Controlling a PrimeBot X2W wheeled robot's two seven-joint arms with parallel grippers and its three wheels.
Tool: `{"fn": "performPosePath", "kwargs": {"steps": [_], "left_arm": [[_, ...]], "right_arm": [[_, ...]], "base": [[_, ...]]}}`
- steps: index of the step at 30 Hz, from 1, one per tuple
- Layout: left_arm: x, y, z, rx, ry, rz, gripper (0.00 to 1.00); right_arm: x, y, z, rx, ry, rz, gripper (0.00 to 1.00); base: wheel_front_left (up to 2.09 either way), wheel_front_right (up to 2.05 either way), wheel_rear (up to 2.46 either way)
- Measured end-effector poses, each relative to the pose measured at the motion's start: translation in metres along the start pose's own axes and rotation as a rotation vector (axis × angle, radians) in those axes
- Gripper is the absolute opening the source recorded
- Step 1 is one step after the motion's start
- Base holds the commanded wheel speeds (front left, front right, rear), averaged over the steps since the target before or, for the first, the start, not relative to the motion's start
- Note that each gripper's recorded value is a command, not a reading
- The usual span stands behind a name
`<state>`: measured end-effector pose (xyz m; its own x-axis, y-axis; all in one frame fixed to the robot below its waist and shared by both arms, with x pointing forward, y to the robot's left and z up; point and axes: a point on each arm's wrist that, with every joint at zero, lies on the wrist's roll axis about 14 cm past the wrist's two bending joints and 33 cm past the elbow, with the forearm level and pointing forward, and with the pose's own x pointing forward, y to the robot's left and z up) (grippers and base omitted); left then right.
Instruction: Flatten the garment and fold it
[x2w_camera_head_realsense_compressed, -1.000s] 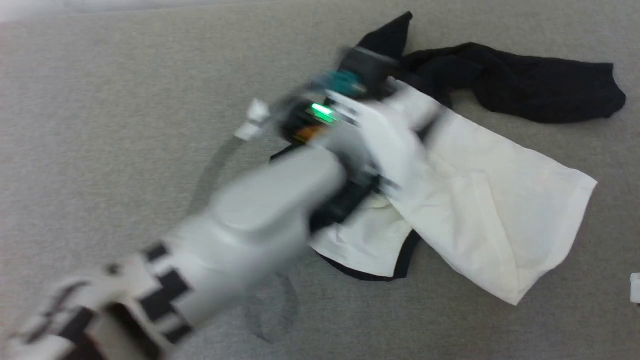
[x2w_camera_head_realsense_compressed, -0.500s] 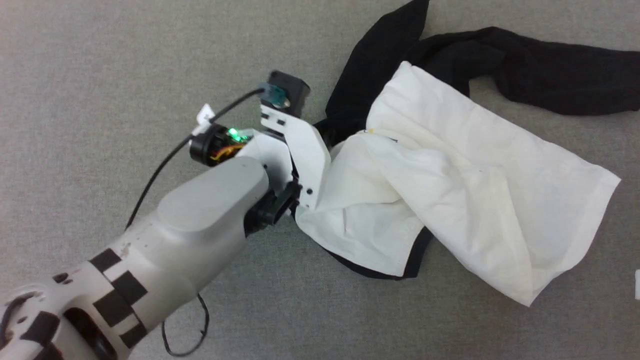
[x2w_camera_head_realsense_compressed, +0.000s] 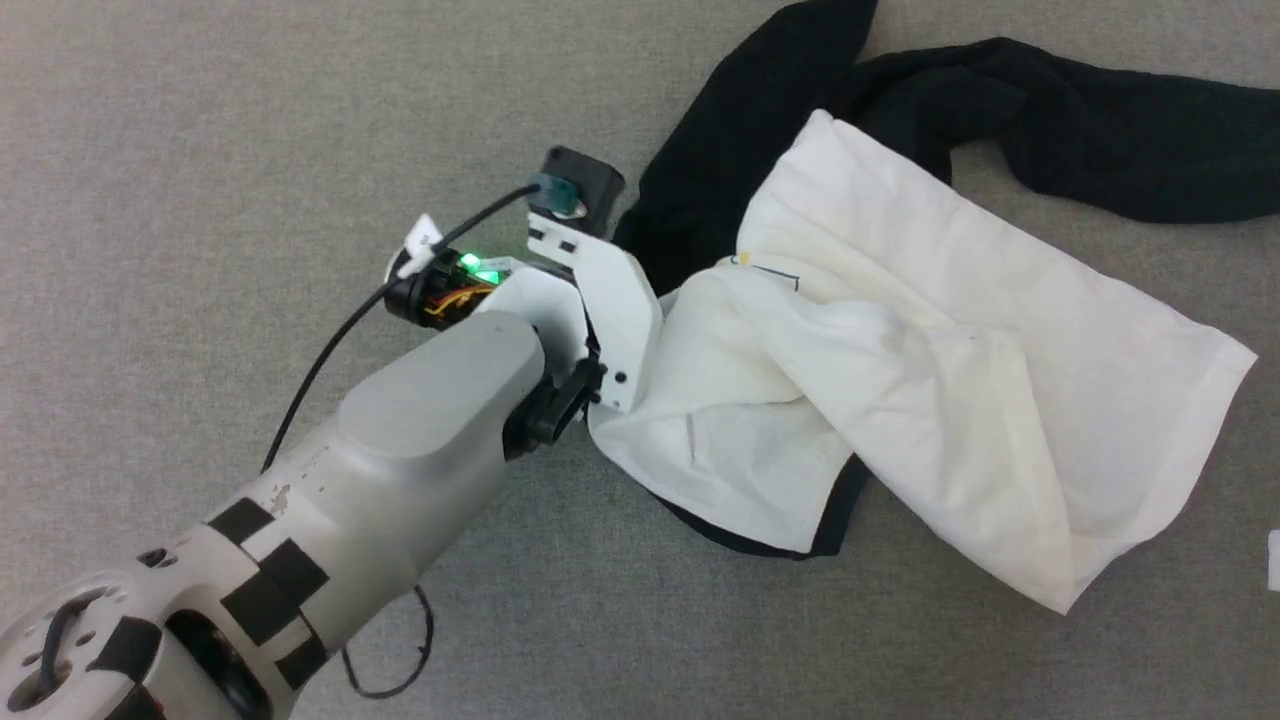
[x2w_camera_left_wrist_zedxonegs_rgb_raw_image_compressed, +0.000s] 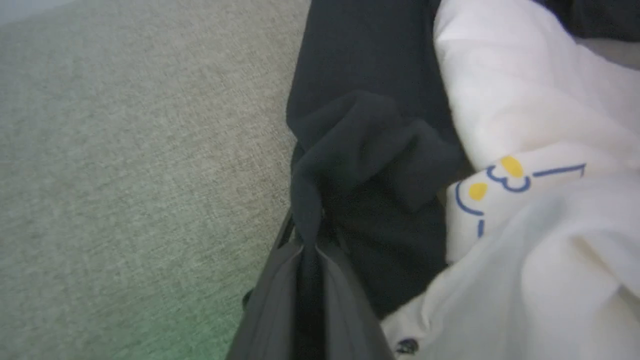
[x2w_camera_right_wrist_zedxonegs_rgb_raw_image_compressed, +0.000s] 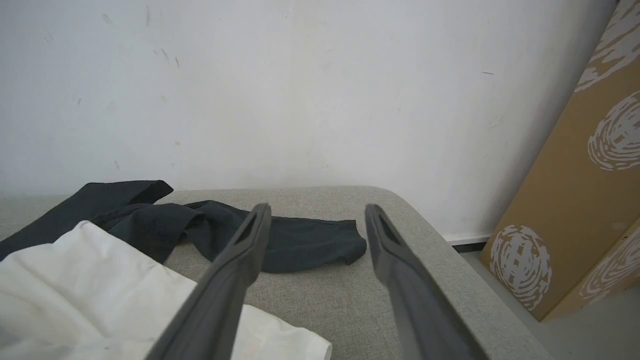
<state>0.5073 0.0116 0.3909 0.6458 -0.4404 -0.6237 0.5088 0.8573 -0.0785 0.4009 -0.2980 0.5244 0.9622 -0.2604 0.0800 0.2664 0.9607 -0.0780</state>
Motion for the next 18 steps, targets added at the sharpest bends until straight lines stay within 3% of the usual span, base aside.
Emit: {"fn": "performPosePath", "kwargs": {"steps": [5, 10, 13, 18], "left_arm": [[-0.014, 0.006, 0.048, -0.109, -0.233, 0.017, 0.00], [-0.062, 0.030, 0.109, -0.246, -0.549, 0.091, 0.00], [-0.099, 0.068, 0.102, -0.352, -0.645, 0.214, 0.00], [-0.162, 0.124, 0.046, -0.574, -0.680, 0.473, 0.00]], "right_arm": [[0.000, 0.001, 0.005, 0.003, -0.015, 0.003, 1.00], [-0.003, 0.004, 0.013, 0.018, -0.032, 0.016, 1.00], [-0.005, 0.007, 0.015, 0.026, -0.034, 0.024, 1.00], [-0.005, 0.013, 0.017, 0.042, -0.039, 0.042, 1.00]], "base": [[0.00, 0.00, 0.00], [0.00, 0.00, 0.00], [0.00, 0.00, 0.00], [0.00, 0.00, 0.00]]}}
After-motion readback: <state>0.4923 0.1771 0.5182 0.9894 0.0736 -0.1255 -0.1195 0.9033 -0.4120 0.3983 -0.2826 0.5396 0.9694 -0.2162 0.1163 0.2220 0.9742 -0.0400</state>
